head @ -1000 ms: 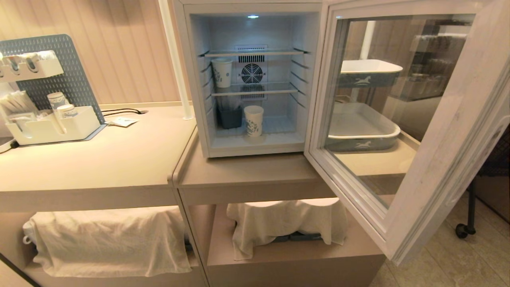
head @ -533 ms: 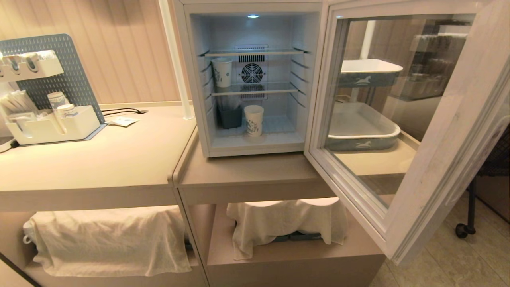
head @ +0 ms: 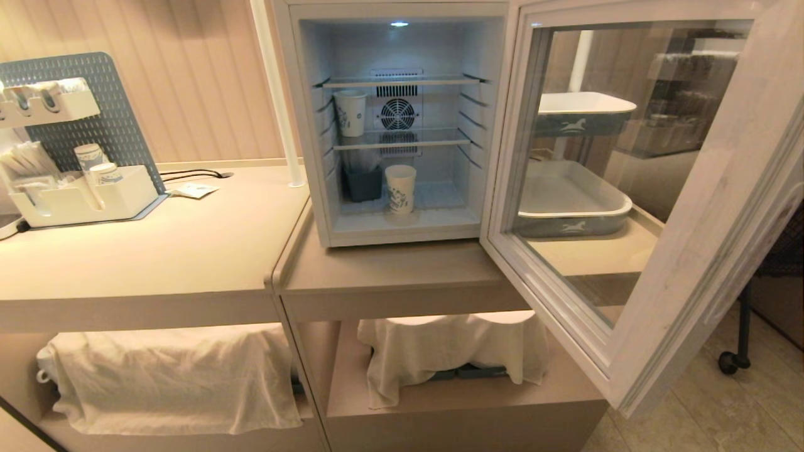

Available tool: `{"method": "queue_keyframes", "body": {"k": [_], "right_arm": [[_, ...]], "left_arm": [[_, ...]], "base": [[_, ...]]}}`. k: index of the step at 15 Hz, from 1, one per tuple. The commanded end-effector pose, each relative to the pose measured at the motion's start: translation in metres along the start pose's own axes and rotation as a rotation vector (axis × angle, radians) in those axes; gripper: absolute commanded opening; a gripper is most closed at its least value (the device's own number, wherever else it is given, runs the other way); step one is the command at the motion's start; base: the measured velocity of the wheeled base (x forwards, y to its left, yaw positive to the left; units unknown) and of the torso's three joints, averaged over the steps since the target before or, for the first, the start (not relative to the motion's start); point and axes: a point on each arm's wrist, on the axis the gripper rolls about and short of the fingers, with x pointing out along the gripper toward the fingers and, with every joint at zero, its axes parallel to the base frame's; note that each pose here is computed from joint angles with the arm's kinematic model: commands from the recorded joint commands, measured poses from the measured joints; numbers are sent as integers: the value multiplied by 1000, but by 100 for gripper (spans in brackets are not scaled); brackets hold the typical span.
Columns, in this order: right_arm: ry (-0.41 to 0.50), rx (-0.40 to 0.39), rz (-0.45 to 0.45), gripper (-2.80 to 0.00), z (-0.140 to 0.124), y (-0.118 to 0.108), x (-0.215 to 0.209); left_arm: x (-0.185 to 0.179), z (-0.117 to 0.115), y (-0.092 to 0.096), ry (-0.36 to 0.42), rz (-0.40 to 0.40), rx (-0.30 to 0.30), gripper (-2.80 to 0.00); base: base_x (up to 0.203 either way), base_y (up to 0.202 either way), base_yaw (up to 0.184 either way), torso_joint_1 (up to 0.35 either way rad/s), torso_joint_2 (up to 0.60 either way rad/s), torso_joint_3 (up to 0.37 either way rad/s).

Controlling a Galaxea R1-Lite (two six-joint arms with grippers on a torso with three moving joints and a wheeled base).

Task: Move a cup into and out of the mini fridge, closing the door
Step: Close the freezer door

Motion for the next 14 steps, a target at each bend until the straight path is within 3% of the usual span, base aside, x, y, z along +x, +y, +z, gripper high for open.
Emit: {"method": "queue_keyframes", "body": {"k": [1,4,6,10,14], "right_arm": [[12,-14,8,-280,-6,21,19],[-11,44,104,-280,-1,37,6],[3,163,273,-280,3,56,-15],[115,398,608,-280,2,104,-76],[219,526,909,-280,4,138,-142]], "left_arm": [[0,0,0,-2,0,-2,-280],[0,0,0,0,0,-2,-280],[0,0,0,-1,2,-2,-280],[0,0,0,-2,0,-3,-280],[0,0,0,-1,0,-3,-280]], "base": [[0,0,0,0,0,0],[0,0,0,0,0,0],[0,0,0,0,0,0],[0,0,0,0,0,0],[0,0,0,0,0,0]]}}
